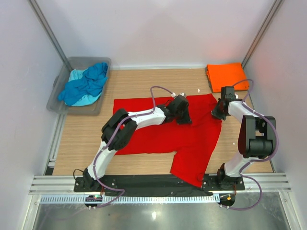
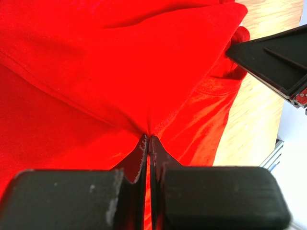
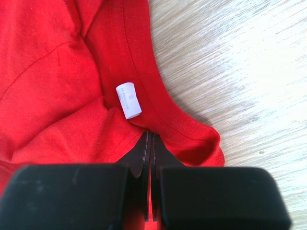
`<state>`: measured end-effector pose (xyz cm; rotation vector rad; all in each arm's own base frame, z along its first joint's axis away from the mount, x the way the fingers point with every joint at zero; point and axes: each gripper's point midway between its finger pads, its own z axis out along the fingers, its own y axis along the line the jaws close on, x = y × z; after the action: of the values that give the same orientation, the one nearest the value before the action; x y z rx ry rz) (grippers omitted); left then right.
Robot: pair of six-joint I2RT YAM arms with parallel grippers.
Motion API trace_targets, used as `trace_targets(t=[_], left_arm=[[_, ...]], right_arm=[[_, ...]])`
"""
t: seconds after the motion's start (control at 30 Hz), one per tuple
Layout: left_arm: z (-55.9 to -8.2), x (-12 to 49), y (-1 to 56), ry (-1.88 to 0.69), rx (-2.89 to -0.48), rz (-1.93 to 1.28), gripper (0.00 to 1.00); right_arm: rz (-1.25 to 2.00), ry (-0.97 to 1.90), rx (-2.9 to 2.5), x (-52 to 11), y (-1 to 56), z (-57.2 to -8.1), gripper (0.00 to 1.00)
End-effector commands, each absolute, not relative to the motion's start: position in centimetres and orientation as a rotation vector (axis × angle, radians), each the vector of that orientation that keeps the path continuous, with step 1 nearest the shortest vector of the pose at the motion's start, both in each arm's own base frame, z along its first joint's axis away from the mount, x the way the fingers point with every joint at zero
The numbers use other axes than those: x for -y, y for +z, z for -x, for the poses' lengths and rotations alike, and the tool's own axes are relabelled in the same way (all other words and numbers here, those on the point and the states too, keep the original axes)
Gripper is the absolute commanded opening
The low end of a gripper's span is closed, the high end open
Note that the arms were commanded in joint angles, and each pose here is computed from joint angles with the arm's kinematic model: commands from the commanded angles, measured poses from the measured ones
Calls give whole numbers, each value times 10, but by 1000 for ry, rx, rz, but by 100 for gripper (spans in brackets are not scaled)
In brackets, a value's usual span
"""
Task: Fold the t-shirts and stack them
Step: Fold the tshirt
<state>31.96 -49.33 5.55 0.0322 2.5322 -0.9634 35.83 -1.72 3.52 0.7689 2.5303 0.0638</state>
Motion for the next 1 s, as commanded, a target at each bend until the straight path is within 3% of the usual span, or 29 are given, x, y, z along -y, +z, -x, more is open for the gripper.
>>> trace_targets(t=[0.0, 0.13, 0.23, 0.3, 0.33, 0.97], left_arm=[[-326, 501, 68, -977, -2494, -51, 0], [-326, 502, 69, -979, -2493, -54, 0], [-326, 503, 69, -979, -2491, -51, 0], [-326, 503, 70, -987, -2493, -51, 0], [-326, 503, 70, -986, -2493, -50, 0], [-329, 500, 81, -954, -2476, -69, 0]], right_arm=[[-727, 101, -2442, 17, 64, -376, 1], [-723, 121, -2429, 15, 74, -376, 1], [-719, 137, -2447, 12, 73, -377, 8], [-721, 129, -2458, 13, 70, -375, 7], [-720, 124, -2465, 13, 68, -374, 1], [-731, 119, -2420, 15, 96, -376, 1]])
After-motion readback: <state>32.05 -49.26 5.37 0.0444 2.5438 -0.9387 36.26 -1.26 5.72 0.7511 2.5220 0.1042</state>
